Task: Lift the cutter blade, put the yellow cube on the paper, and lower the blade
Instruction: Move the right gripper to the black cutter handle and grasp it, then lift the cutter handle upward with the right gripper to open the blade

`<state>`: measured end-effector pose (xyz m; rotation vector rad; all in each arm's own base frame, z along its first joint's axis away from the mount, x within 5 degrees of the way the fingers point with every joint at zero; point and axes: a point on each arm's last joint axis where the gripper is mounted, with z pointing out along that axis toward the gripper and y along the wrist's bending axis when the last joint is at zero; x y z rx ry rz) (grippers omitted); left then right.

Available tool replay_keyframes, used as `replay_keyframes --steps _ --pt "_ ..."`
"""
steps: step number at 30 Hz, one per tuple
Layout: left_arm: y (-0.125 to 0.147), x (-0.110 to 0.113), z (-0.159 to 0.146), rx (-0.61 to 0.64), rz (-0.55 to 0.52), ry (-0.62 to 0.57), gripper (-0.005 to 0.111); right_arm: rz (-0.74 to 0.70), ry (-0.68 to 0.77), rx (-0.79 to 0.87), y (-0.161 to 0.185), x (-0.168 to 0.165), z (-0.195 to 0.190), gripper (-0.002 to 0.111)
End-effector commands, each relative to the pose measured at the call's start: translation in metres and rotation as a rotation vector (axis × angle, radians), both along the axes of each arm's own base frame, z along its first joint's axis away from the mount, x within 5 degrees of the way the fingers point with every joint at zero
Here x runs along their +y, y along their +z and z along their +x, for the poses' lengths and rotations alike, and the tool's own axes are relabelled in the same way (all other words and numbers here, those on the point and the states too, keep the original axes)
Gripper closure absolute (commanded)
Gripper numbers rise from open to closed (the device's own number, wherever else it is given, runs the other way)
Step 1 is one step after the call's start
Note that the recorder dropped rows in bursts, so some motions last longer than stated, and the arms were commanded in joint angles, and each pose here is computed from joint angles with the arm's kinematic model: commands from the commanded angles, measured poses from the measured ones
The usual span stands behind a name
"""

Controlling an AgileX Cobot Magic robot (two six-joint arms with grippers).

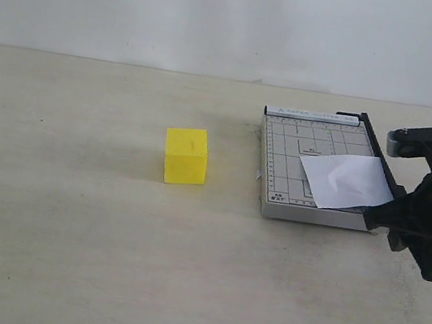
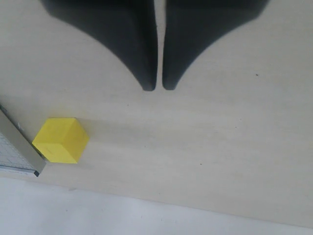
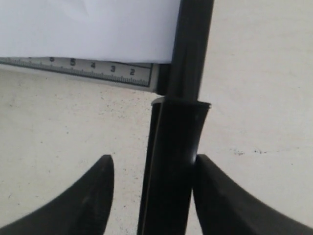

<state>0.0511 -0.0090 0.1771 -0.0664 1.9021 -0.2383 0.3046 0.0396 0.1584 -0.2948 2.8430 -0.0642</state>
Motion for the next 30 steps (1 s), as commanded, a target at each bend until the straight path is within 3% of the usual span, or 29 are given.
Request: replay_keyframes --steps 1,5,11,15,20,30 --pt "0.0 0.0 0.0 -0.008 0.002 -0.002 0.102 -0.008 -0.005 0.04 -0.01 -0.002 0.001 0.043" --pt "0.0 0.0 0.0 -0.008 0.002 -0.002 0.102 -0.01 -0.005 0.053 -0.014 -0.002 0.002 0.051" --pt "0.0 0.0 0.0 -0.008 0.002 -0.002 0.102 -0.008 -0.005 0.045 -0.014 -0.002 0.002 0.085" --pt "0.0 0.0 0.0 -0.008 0.002 -0.002 0.102 -0.009 -0.003 0.041 -0.012 -0.002 0.002 0.099" --pt "0.0 0.0 0.0 -0.008 0.002 -0.002 0.102 -0.004 0.001 -0.011 -0.002 -0.002 0.003 0.1" --pt "0.0 0.0 0.0 -0.008 0.002 -0.002 0.102 0.039 0.012 -0.288 0.058 -0.001 0.0 0.1"
